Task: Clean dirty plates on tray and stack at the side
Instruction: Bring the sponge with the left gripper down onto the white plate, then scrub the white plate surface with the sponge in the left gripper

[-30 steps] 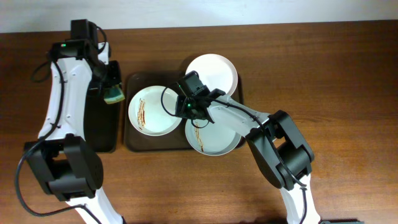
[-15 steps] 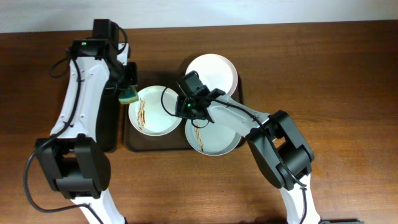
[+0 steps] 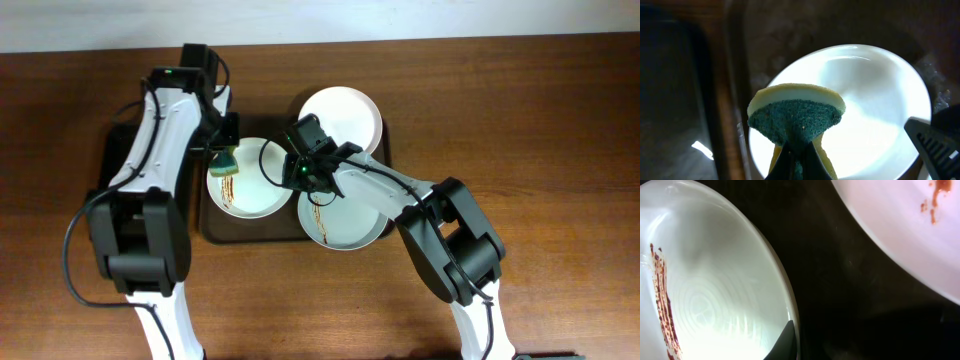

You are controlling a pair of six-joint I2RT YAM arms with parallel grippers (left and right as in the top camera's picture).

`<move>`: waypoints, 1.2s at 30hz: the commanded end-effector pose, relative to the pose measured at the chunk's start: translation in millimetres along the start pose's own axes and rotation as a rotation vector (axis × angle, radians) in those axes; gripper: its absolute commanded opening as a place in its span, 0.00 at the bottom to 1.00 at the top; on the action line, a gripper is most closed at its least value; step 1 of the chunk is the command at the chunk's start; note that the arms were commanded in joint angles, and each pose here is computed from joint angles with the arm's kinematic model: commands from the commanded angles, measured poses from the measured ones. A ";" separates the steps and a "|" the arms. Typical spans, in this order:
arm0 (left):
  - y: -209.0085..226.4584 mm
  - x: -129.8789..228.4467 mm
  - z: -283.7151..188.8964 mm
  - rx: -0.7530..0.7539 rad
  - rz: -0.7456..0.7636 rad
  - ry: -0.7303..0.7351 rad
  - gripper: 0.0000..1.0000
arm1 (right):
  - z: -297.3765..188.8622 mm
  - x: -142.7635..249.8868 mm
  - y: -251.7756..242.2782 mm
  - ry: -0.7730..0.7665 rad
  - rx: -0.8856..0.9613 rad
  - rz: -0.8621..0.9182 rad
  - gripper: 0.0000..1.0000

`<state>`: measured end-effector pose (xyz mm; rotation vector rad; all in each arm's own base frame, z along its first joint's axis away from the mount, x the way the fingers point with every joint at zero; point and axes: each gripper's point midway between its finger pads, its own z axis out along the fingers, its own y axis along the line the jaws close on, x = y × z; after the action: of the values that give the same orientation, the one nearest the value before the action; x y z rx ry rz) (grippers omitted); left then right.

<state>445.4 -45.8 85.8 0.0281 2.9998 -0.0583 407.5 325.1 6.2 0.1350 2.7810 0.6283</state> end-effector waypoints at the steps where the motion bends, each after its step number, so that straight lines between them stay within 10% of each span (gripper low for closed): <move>1: -15.0 -6.2 8.5 0.016 0.014 -0.007 0.01 | 5.5 3.5 -14.1 0.012 0.045 0.014 0.04; 22: 20.9 6.4 79.0 -0.245 0.020 0.096 0.01 | 5.3 2.7 -14.8 0.011 0.045 0.015 0.04; 36: -12.3 74.4 69.3 -0.051 0.013 0.387 0.01 | 4.9 0.7 -15.4 0.012 0.038 0.021 0.04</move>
<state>402.4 -44.5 19.3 0.0846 3.2769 0.1861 407.2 324.6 6.0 0.1310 2.7836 0.6259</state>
